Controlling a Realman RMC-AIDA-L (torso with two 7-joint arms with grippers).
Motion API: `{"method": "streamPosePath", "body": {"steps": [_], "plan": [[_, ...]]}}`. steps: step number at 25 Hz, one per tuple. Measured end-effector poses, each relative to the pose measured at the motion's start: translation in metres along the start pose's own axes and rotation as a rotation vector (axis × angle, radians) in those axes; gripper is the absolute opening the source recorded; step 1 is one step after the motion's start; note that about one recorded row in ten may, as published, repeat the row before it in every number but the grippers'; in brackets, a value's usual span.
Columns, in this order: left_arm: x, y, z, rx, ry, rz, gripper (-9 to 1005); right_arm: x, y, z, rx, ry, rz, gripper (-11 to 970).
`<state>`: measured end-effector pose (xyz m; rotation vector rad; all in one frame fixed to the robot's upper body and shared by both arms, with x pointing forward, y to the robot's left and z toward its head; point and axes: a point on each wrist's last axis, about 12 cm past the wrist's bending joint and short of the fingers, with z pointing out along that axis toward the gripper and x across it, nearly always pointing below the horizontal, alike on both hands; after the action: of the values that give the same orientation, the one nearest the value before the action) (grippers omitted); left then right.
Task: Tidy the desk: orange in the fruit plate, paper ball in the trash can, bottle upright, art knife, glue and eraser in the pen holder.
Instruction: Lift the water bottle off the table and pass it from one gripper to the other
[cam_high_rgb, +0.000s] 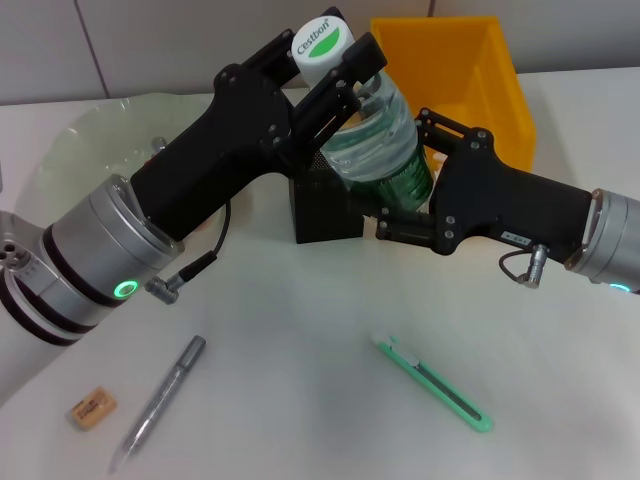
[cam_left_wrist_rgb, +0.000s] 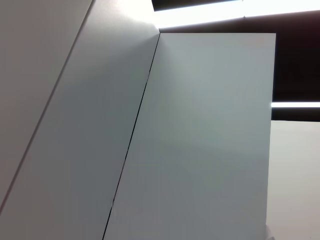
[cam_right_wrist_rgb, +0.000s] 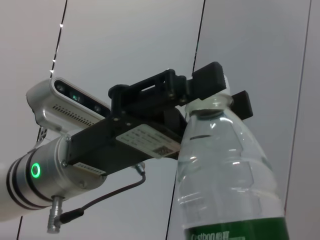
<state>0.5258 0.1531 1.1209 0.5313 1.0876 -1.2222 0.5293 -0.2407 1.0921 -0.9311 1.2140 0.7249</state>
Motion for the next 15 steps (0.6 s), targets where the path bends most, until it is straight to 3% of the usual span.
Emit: {"method": "streamPosePath", "body": {"steps": [15], "plan": [[-0.0021,0.0016,0.0023,0.001,-0.008,0.004,434,0.0037,0.0013,0.0035,-0.008,0.029,0.003,784]]}}
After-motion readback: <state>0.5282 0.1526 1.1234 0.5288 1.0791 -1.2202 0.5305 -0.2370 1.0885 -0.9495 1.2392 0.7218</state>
